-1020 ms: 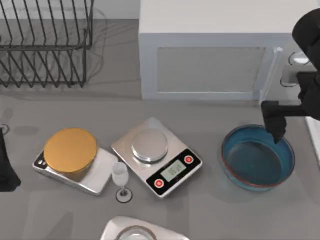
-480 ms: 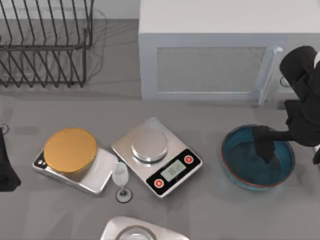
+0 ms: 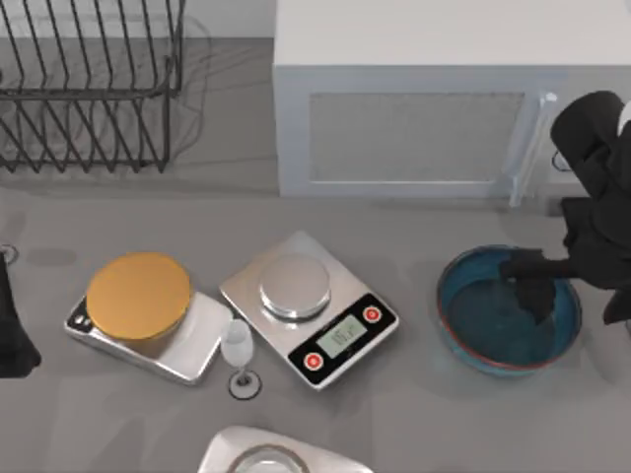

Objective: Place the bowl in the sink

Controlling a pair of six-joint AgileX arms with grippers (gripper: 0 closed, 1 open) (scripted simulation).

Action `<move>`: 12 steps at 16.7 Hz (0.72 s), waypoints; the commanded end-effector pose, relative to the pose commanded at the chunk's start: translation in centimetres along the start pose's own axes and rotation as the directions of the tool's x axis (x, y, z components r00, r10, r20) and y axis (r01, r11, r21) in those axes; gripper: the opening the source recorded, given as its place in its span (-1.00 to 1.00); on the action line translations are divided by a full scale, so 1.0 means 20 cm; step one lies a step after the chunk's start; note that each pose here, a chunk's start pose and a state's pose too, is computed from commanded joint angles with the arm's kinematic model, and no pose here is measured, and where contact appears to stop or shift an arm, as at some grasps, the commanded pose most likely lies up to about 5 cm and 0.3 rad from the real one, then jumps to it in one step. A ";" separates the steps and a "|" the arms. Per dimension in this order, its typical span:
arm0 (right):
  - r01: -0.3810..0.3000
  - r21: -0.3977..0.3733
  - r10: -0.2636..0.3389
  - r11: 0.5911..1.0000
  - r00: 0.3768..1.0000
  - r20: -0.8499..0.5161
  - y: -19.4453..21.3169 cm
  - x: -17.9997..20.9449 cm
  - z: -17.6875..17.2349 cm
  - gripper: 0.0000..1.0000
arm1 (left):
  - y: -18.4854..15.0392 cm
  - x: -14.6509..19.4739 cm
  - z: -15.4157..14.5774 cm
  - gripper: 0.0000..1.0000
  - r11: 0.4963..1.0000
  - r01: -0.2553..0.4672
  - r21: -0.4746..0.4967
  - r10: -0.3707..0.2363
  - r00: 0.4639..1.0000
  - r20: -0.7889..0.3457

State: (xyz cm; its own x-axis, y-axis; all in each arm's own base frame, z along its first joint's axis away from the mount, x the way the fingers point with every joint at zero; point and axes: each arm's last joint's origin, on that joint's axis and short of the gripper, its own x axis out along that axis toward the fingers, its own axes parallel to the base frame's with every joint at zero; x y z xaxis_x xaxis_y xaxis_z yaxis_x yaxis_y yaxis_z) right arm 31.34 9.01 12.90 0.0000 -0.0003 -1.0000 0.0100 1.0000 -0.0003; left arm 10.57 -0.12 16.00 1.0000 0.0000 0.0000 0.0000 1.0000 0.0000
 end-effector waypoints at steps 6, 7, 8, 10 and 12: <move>0.000 0.000 0.000 1.000 1.000 0.000 0.00 0.00 0.00 -0.81 | 0.00 0.00 0.00 1.00 1.000 0.000 0.000 0.000 1.000 0.000; 0.000 0.000 0.000 1.000 1.000 0.000 0.00 0.00 0.00 -0.96 | 0.00 0.00 0.00 1.00 1.000 0.000 0.000 0.000 1.000 0.000; 0.000 0.000 0.000 1.000 1.000 0.000 0.00 0.00 0.00 -1.00 | 0.00 0.00 0.00 1.00 1.000 0.000 0.000 0.000 1.000 0.000; 0.000 0.000 0.000 1.000 1.000 0.000 0.00 0.00 0.00 -1.00 | 0.00 0.00 0.00 1.00 1.000 0.000 0.000 0.000 1.000 0.000; 0.000 0.000 0.000 1.000 1.000 0.000 0.00 0.00 0.00 -1.00 | 0.00 0.00 0.00 1.00 1.000 0.000 0.000 0.000 1.000 0.000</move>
State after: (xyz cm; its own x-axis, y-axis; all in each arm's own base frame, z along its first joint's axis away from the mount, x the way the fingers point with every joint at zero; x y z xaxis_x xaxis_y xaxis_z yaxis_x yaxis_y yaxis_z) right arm 31.34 9.01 12.90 0.0000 -0.0003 -1.0000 0.0100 1.0000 -0.0003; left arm 10.57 -0.12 16.00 1.0000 0.0000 0.0000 0.0000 1.0000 0.0000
